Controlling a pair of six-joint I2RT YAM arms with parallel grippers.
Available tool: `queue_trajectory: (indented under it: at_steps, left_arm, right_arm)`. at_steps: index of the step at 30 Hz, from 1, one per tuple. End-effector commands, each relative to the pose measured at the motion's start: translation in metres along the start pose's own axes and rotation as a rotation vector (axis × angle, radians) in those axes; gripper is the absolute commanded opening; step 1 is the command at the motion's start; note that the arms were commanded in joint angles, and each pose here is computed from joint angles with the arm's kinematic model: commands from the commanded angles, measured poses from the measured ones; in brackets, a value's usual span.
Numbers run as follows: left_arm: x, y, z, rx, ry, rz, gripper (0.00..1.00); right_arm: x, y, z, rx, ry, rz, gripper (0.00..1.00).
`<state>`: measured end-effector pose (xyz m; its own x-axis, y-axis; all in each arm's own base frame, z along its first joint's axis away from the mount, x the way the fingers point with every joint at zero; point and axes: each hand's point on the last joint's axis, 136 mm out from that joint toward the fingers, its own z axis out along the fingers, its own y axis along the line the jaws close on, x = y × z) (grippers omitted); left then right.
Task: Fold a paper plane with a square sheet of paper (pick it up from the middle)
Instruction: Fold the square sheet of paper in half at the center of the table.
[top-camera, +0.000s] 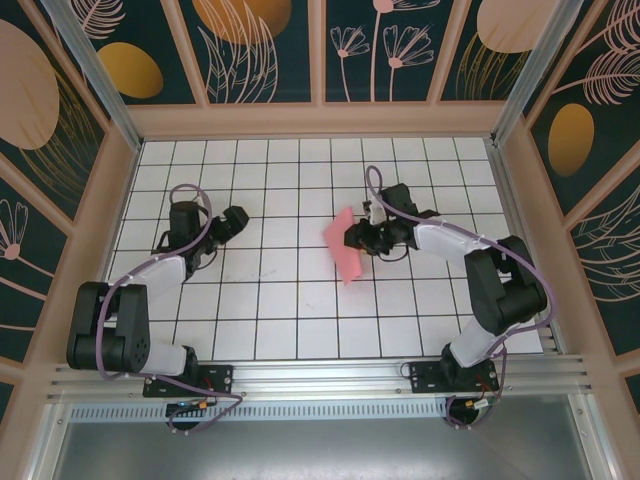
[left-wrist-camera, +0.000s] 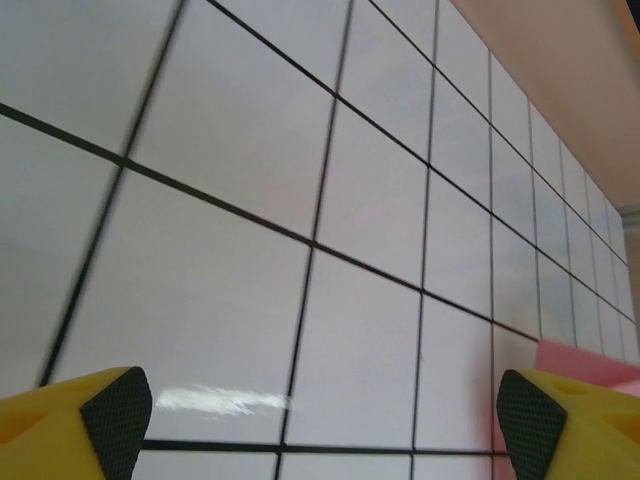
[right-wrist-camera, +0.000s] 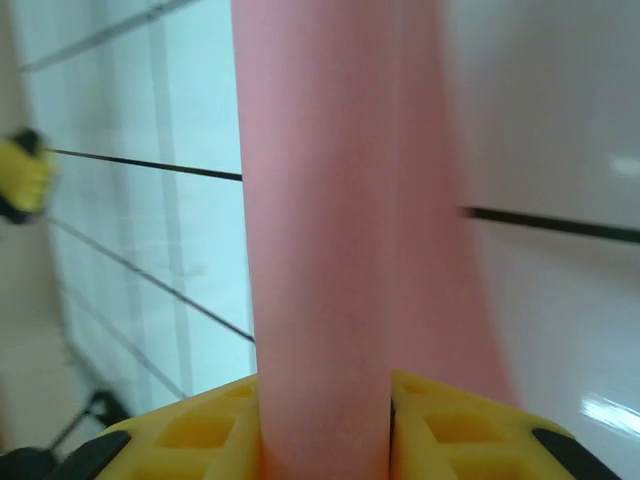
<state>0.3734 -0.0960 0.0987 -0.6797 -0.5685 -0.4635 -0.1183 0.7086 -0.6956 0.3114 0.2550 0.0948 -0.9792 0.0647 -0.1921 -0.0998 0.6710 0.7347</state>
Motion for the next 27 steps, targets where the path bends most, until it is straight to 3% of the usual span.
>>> queue_trajectory:
  at_steps: [1,7,12,18,27]
  left_arm:
    - [0.010,-0.034,0.004,0.120,0.023,0.005,0.90]
    - [0.043,-0.062,0.017,0.229,0.109,-0.037,0.88]
    - [0.067,-0.077,0.031,0.255,0.176,-0.038,0.88]
    - [0.095,-0.095,0.042,0.296,0.256,-0.029,0.87]
    - [0.119,-0.115,0.055,0.334,0.315,-0.021,0.75]
  right_arm:
    - [-0.003,0.032,0.006,-0.186,0.027,0.021,0.32]
    - [-0.008,-0.004,0.023,-0.093,0.004,0.106,0.38]
    - [-0.011,-0.045,0.028,0.085,-0.043,0.136,0.52]
    - [-0.016,-0.059,0.023,0.174,-0.099,0.130,0.68]
    - [-0.028,-0.079,0.010,0.299,-0.202,0.184,0.70]
